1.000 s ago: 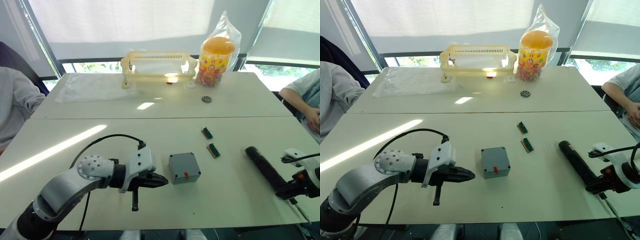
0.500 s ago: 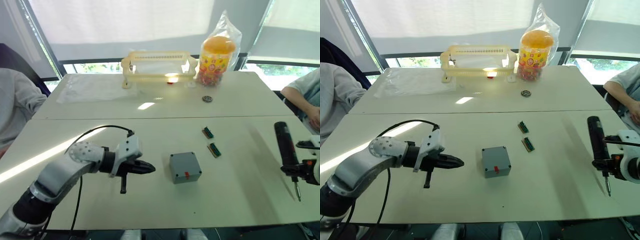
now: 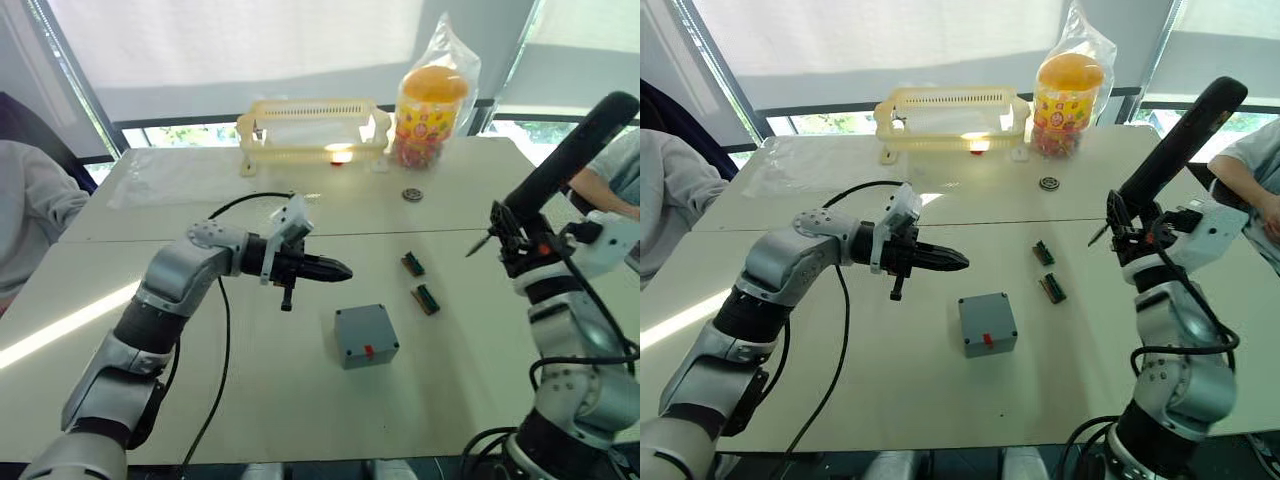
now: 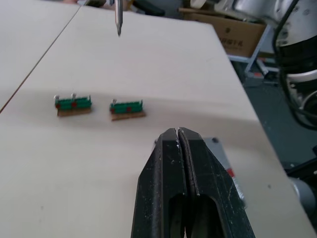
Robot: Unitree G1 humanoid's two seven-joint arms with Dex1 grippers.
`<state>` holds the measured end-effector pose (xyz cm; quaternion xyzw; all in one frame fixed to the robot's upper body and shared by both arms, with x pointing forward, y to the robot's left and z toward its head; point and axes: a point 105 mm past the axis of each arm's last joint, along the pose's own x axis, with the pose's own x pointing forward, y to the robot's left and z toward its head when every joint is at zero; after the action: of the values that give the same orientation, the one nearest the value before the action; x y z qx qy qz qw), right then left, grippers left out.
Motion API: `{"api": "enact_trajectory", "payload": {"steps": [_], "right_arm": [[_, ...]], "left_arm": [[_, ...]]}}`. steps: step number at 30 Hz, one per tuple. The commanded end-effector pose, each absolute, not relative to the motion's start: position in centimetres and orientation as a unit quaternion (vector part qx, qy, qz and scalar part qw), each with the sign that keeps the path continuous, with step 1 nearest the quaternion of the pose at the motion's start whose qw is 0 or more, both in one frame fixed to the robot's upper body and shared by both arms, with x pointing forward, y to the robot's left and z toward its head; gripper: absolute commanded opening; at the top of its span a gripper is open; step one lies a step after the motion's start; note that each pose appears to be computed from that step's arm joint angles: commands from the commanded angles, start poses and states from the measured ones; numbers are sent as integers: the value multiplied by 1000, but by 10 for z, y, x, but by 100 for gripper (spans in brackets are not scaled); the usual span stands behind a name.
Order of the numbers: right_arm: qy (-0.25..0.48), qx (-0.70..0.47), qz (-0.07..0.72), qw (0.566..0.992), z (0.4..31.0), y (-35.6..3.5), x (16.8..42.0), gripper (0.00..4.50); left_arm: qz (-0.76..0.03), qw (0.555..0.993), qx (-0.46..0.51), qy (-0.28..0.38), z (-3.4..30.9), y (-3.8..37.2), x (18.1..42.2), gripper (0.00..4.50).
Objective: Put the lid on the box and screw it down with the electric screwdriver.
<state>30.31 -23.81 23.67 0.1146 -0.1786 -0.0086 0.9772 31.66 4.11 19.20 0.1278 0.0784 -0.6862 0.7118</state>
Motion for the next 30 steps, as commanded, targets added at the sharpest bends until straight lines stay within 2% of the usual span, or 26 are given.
{"api": "enact_trajectory", "payload": {"steps": [1, 8, 11, 14, 21, 30], "right_arm": [[-241, 131, 65, 959, 259, -211, 288, 178], [-208, 121, 166, 956, 237, -166, 280, 178], [-193, 127, 204, 951, 229, -148, 273, 178], [-182, 120, 228, 949, 223, -137, 267, 178], [-167, 107, 247, 948, 216, -125, 263, 178], [-157, 97, 241, 953, 208, -127, 264, 178]], "left_arm": [[-695, 696, 170, 60, 191, 30, 311, 0], [-686, 705, 169, 60, 176, 23, 299, 0], [-697, 691, 176, 79, 164, 22, 285, 0], [-686, 702, 172, 80, 160, 17, 285, 0], [-677, 702, 196, 106, 131, 13, 280, 0], [-681, 698, 192, 107, 128, 10, 277, 0]]}}
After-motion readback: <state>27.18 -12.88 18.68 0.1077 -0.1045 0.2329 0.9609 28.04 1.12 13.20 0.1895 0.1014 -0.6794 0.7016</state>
